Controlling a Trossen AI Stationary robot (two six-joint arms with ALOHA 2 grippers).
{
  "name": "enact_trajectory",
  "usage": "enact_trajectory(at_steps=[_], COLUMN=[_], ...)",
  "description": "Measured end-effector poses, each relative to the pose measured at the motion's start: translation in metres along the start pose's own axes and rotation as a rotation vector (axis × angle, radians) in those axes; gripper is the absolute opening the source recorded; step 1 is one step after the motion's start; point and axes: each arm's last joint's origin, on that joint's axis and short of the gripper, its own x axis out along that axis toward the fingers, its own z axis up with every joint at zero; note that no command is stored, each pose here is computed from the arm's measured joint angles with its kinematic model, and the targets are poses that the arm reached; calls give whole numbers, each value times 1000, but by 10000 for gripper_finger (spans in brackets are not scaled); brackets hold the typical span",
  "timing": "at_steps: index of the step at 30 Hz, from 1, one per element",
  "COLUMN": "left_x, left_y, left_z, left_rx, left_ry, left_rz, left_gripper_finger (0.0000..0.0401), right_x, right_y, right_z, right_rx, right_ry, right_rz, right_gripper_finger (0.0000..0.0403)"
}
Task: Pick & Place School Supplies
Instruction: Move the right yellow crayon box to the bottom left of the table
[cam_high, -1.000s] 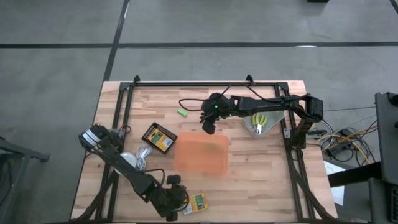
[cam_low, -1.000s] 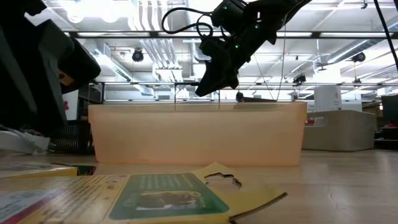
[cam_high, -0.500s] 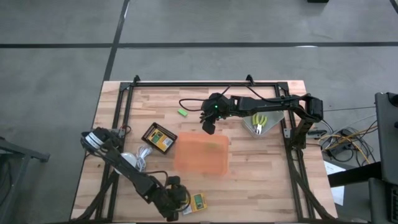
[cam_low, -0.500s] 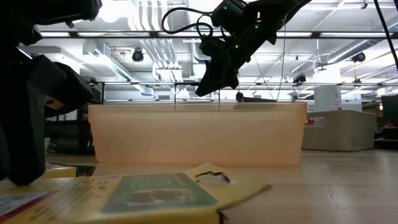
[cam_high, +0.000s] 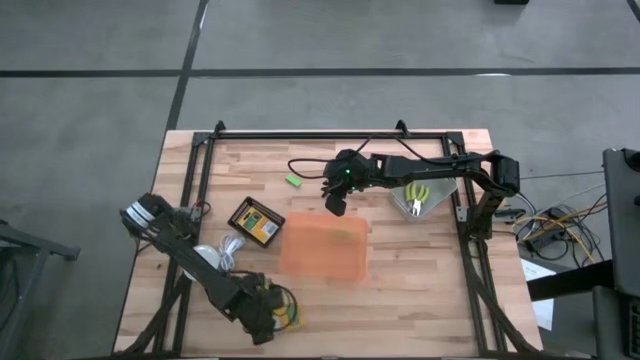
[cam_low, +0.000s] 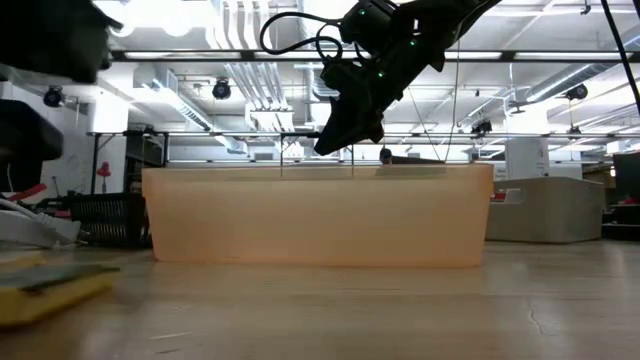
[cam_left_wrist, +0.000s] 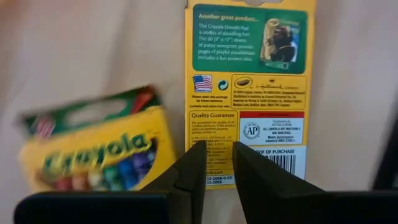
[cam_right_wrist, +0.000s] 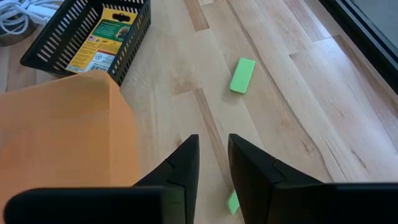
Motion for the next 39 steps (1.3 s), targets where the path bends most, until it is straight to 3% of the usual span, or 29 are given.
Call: enact_trajectory(at_steps=[8,16,24,29,31,36,39], left_x=[-17,-33,-67,-76,-75,-74,-74], left_y=[14,18,13,7,8,6,9], left_z=[-10,-10,4,14,18,30,39], left_rx=[-116,-168,-125,-206,-183,43,34], left_ry=[149,159,-141,-277,-277,-281,-275], left_rz=[76,80,-40,-112,-127,-186,-224], left_gripper_finger=[85,85,85,85,85,85,85], right_x=[0,0,0,0,0,0,0], right_y=[0,0,0,0,0,0,0], right_z=[0,0,0,0,0,0,0], right_rx=[0,0,0,0,0,0,0], right_ry=[0,-1,0,0,0,0,0], right_rz=[0,0,0,0,0,0,0], right_gripper_finger=[83,68,77,83,85,86,82])
